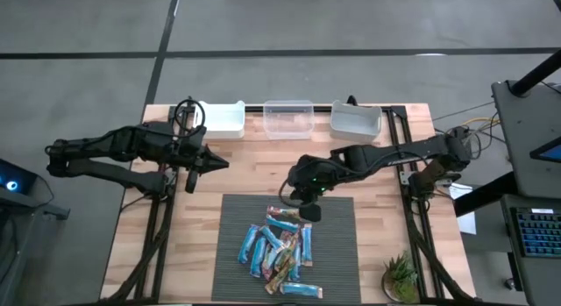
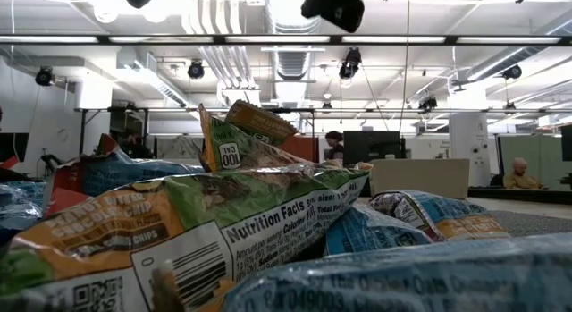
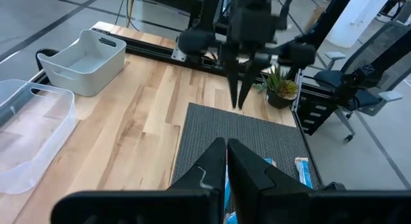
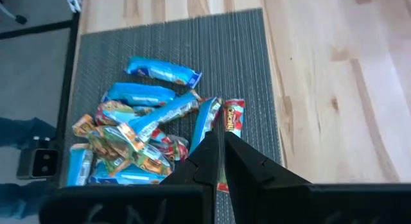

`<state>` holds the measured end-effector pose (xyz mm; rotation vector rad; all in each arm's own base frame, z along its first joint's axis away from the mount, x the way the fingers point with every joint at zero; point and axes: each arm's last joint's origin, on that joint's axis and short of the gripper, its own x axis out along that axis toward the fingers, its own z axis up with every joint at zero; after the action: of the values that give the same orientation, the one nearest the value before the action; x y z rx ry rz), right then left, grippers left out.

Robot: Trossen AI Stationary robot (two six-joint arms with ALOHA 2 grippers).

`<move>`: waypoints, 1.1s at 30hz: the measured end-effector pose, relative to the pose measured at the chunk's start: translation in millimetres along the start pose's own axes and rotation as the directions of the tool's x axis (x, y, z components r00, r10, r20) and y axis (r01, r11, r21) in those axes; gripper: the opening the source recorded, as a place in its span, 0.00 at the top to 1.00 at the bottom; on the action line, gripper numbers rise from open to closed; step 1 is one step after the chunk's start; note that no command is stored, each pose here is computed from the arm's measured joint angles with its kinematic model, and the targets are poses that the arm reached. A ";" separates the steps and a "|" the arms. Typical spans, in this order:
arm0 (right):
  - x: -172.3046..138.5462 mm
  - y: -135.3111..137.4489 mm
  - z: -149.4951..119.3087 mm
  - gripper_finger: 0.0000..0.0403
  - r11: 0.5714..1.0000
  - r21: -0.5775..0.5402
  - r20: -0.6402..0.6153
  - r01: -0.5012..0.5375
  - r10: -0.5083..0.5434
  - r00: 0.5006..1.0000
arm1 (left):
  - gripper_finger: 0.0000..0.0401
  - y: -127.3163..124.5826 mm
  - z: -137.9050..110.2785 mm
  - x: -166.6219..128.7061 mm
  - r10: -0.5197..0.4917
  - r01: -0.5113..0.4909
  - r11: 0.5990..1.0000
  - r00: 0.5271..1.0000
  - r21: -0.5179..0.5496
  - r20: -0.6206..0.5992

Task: Pick and place Granola Bars by type
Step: Put the red granola bar into the white bin

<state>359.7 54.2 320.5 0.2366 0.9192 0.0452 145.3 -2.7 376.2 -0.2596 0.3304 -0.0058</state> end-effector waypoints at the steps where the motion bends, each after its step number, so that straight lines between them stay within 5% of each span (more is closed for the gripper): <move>1: 4.5 -0.4 -0.5 0.96 1.000 0.005 -0.011 0.004 -0.004 1.000 | 1.00 0.0 0.0 0.0 0.000 0.000 1.000 1.000 0.000 0.000; 8: 32.9 -2.9 -4.8 0.84 0.999 0.045 -0.089 0.020 -0.016 0.996 | 1.00 0.0 0.0 0.0 0.000 0.000 1.000 1.000 0.000 0.000; 19: 36.3 -5.1 -4.5 0.57 0.998 0.051 -0.087 0.048 -0.044 0.995 | 1.00 0.0 0.0 0.0 0.000 0.000 1.000 1.000 0.000 0.000; 33: 37.3 -5.4 -5.7 0.59 0.998 0.043 -0.090 0.053 -0.049 0.995 | 1.00 0.0 0.0 0.0 0.000 0.000 1.000 1.000 0.000 0.000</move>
<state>377.5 55.2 286.8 0.2543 1.0156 -0.0128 145.3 -2.7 376.2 -0.2592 0.3303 -0.0056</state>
